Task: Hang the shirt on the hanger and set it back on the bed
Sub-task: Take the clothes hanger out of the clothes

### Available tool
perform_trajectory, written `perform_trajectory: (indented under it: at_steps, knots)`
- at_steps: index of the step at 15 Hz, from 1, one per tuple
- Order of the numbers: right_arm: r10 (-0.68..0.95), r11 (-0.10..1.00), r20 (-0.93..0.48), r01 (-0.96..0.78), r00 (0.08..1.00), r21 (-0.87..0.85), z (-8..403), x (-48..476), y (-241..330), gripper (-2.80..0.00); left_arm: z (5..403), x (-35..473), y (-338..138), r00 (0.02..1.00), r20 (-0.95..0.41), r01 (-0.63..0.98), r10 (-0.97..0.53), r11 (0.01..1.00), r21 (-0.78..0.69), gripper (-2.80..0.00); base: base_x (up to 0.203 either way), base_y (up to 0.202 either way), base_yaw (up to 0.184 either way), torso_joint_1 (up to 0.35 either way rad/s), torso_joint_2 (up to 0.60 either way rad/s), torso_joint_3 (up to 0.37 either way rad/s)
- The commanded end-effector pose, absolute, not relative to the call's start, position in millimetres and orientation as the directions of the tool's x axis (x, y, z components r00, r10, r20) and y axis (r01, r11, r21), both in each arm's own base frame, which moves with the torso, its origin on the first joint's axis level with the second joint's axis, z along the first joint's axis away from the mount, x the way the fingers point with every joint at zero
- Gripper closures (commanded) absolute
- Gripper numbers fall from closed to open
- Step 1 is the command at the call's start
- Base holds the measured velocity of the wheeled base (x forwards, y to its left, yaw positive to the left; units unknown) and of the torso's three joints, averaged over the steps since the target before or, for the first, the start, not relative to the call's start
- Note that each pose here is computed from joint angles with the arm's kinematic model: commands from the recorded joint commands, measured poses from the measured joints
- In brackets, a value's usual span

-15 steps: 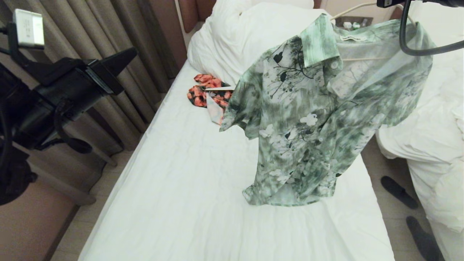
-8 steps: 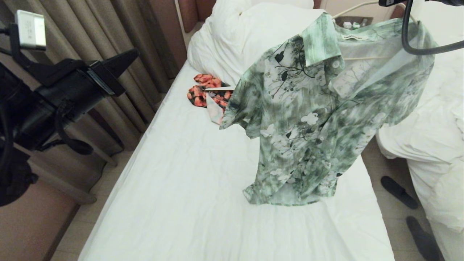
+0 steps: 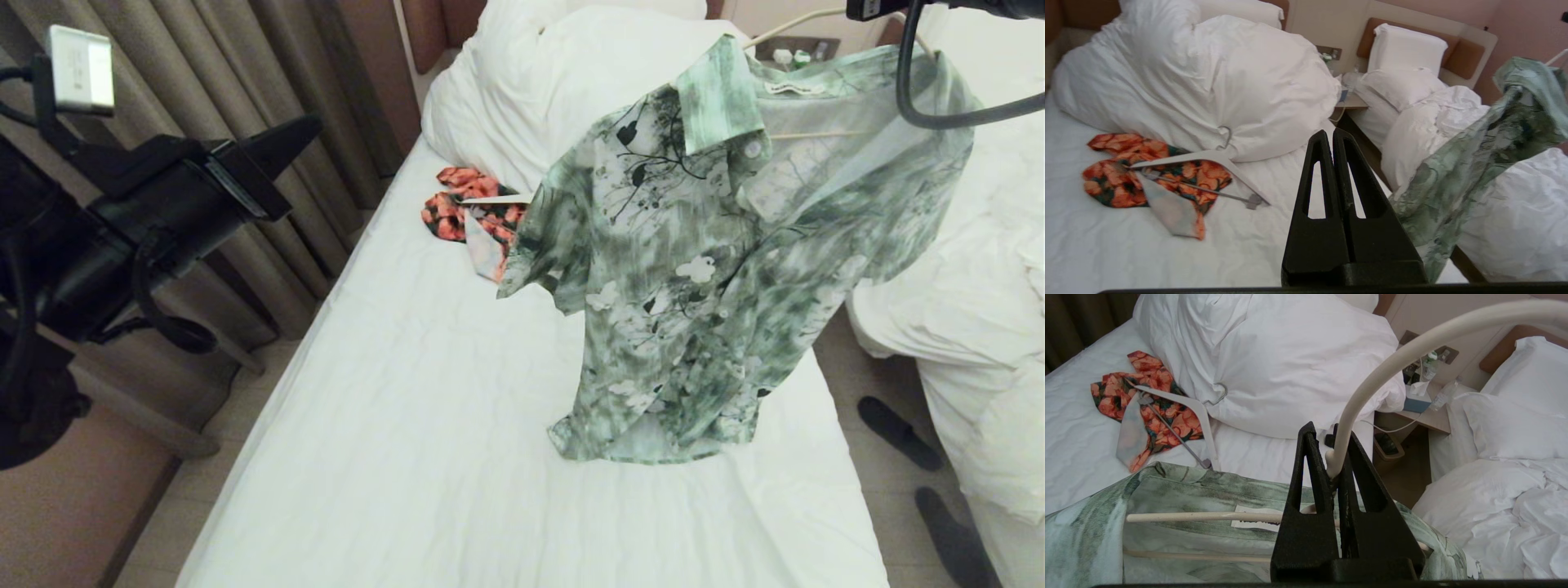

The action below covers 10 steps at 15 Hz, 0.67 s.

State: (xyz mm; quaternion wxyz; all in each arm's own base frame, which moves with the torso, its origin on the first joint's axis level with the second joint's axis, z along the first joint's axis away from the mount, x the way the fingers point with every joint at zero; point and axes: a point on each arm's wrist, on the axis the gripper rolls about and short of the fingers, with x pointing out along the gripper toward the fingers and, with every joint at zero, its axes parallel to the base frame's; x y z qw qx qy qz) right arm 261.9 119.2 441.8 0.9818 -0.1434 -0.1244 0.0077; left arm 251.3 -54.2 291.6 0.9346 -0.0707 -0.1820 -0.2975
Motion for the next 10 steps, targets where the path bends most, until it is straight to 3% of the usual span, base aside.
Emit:
perform_trajectory:
  at_steps: [1, 10]
  knots:
    - [0.05, 0.958, 0.241, 0.021, 0.969, -0.285, 441, 262, 120, 0.0, 290, 247, -68, 0.73, 0.381, 0.623, -0.568, 0.782, -0.027, 0.0, 0.0, 0.0, 0.0, 0.0, 0.0, 0.0]
    - [0.104, 0.958, 0.19, -0.048, 0.976, -0.282, 422, 277, 153, 0.0, 278, 182, -170, 0.634, 0.232, 0.773, -0.738, 0.613, -0.164, 0.0, 0.0, 0.0, 0.0, 0.0, 0.0, 0.0]
